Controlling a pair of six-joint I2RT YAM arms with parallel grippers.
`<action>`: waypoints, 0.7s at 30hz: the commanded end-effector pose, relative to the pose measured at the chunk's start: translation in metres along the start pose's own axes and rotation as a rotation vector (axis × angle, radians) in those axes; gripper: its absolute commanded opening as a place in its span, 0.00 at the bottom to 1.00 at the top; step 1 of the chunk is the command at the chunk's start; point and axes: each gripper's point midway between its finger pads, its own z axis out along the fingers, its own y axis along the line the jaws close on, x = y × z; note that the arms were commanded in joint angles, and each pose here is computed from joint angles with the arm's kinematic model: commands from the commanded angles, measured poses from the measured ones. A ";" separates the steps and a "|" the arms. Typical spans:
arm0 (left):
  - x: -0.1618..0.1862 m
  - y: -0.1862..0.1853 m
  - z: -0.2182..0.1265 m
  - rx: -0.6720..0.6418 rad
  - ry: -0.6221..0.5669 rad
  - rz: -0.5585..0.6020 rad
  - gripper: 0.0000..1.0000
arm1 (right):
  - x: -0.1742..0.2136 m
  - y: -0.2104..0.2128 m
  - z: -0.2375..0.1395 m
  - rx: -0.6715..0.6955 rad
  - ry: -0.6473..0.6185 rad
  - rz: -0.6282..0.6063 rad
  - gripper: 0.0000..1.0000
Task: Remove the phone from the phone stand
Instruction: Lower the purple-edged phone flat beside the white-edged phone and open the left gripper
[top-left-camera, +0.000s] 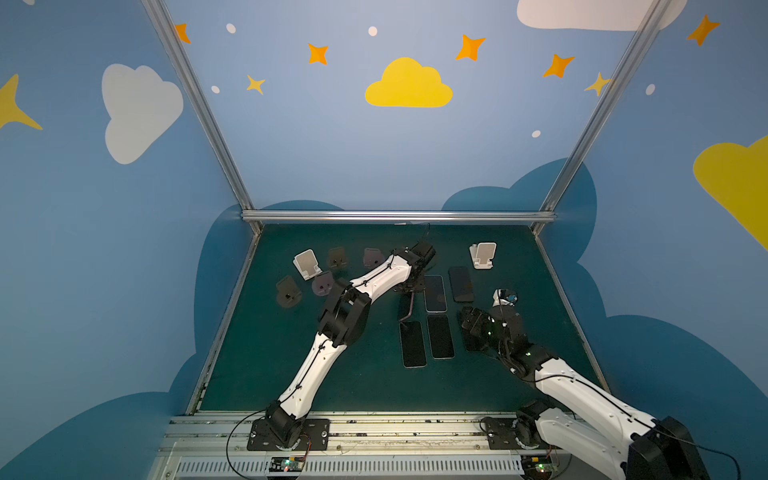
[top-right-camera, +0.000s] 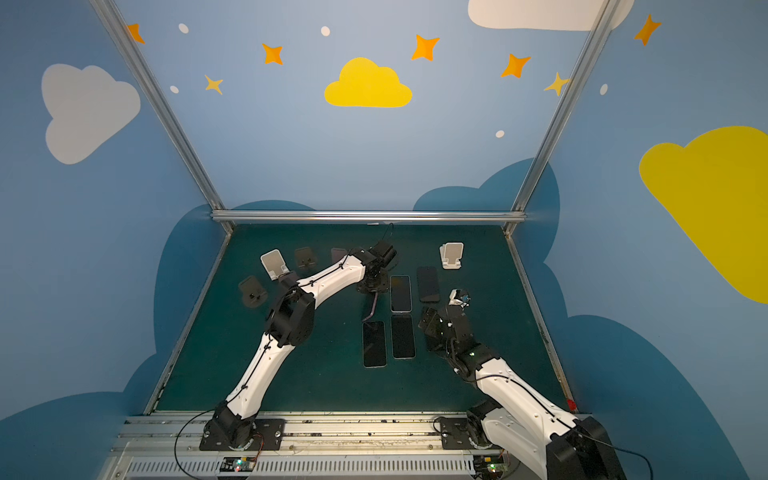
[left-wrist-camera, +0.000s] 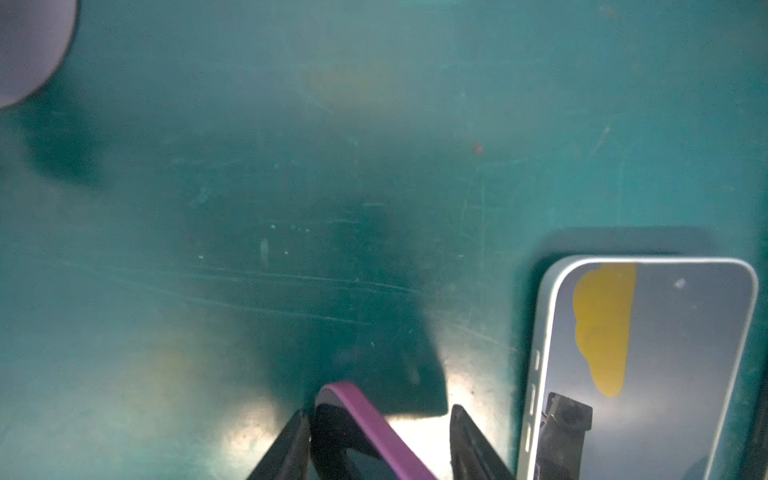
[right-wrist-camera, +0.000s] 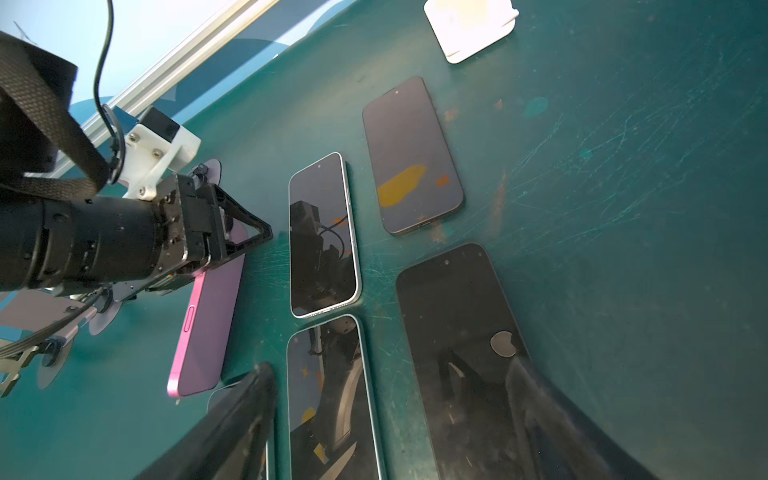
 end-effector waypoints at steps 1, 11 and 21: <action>0.002 0.001 -0.002 -0.006 0.003 -0.019 0.52 | -0.005 0.001 -0.002 0.003 -0.011 0.006 0.87; -0.011 0.005 -0.020 -0.030 -0.081 -0.084 0.58 | -0.004 0.003 -0.001 -0.003 -0.004 0.008 0.87; -0.017 0.002 -0.005 -0.072 -0.164 -0.161 0.59 | -0.002 0.004 -0.001 -0.012 0.005 0.014 0.87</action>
